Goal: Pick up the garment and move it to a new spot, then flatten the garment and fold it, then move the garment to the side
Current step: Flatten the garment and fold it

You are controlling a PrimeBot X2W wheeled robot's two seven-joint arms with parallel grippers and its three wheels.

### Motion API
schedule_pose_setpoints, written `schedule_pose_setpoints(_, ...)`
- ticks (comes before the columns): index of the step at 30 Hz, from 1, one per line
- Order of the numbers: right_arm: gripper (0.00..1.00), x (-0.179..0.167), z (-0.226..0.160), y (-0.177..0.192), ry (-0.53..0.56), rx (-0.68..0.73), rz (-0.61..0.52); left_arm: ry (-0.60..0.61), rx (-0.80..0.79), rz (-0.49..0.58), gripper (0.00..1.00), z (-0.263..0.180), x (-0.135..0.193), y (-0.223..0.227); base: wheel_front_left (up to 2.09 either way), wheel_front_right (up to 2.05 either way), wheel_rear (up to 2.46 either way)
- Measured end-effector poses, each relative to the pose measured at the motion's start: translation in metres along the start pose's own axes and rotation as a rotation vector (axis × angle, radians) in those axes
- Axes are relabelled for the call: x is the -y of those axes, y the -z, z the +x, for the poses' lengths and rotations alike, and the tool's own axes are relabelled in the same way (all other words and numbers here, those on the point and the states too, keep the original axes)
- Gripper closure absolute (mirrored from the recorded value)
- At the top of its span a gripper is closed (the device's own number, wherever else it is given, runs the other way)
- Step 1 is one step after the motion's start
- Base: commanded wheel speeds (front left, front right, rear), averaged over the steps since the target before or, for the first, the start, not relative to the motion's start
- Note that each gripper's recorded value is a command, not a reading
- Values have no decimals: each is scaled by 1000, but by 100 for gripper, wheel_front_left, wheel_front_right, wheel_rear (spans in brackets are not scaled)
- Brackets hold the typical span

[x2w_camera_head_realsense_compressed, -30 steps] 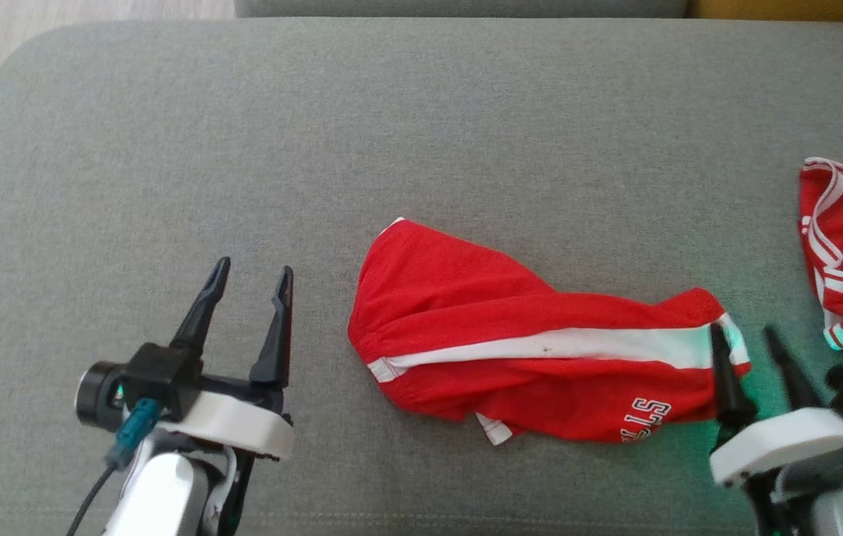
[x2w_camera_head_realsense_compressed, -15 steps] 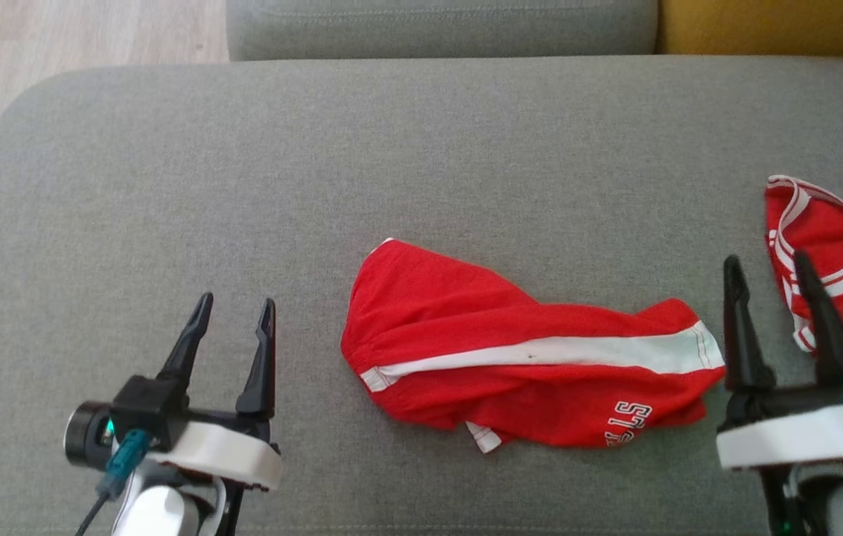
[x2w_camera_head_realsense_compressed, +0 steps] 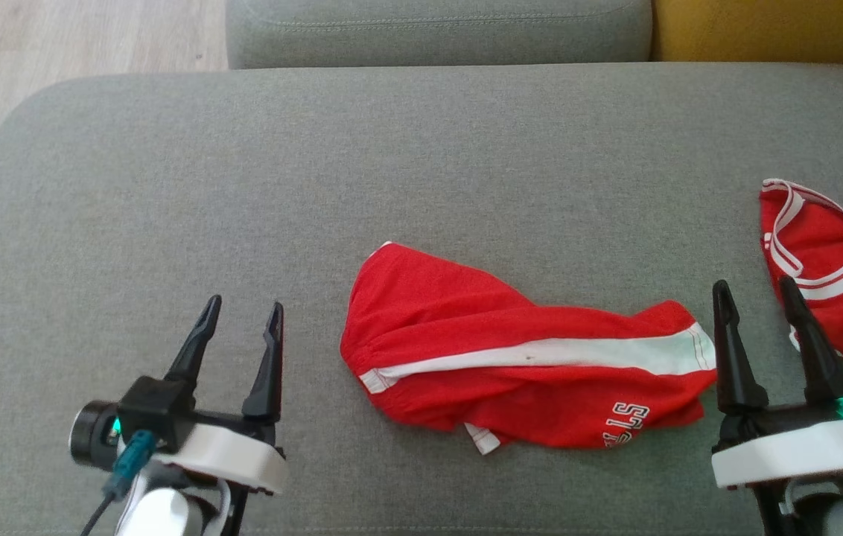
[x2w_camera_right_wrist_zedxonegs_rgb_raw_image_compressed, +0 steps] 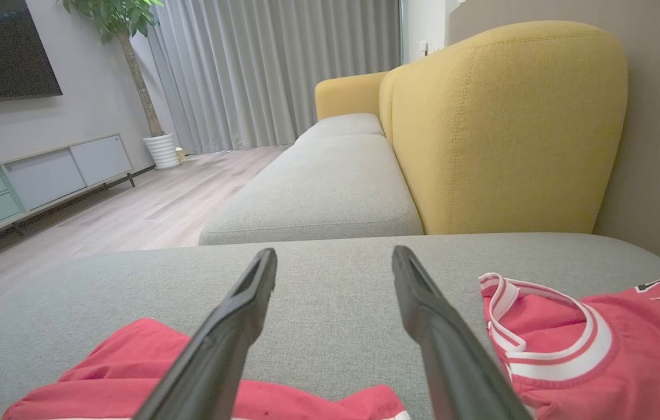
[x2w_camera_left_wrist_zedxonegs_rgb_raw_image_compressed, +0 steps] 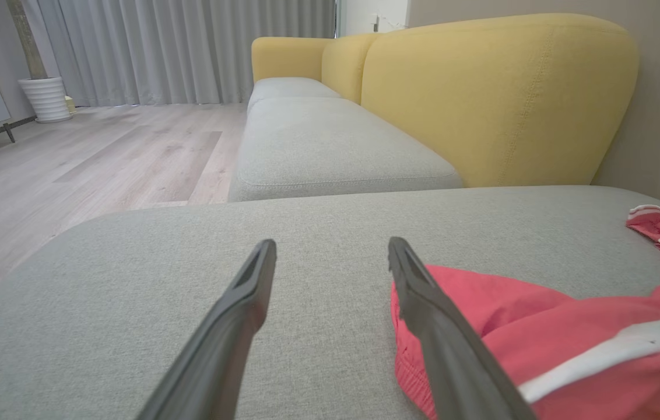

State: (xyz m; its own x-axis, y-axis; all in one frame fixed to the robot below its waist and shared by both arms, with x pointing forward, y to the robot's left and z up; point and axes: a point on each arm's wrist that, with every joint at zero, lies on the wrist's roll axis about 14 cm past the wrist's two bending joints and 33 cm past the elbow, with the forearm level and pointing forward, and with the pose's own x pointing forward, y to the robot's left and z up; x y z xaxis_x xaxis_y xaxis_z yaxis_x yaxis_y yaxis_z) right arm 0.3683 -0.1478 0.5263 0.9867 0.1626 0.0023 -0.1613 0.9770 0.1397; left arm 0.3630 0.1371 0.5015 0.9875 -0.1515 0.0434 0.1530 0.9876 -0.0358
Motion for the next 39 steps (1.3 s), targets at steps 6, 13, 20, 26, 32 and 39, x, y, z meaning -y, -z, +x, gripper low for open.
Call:
schedule_pose_setpoints(6,0,0,1,7,0,-24,6,92,-49,-42,0,0,22,8,0,0,0)
schedule_pose_setpoints(13,0,5,1,16,14,-51,27,257,-309,-179,0,-12,71,56,0,0,0)
schedule_pose_setpoints(20,0,12,0,25,39,-78,36,304,-437,-242,0,-21,88,86,0,0,0)
schedule_pose_setpoints(26,0,16,-2,27,51,-85,36,297,-450,-252,0,-19,87,91,0,0,0)
schedule_pose_setpoints(32,0,18,-1,30,58,-94,48,301,-463,-281,100,-19,88,94,0,0,0)
schedule_pose_setpoints(39,0,43,-5,56,133,-191,34,294,-420,-275,100,-9,84,87,0,0,0)
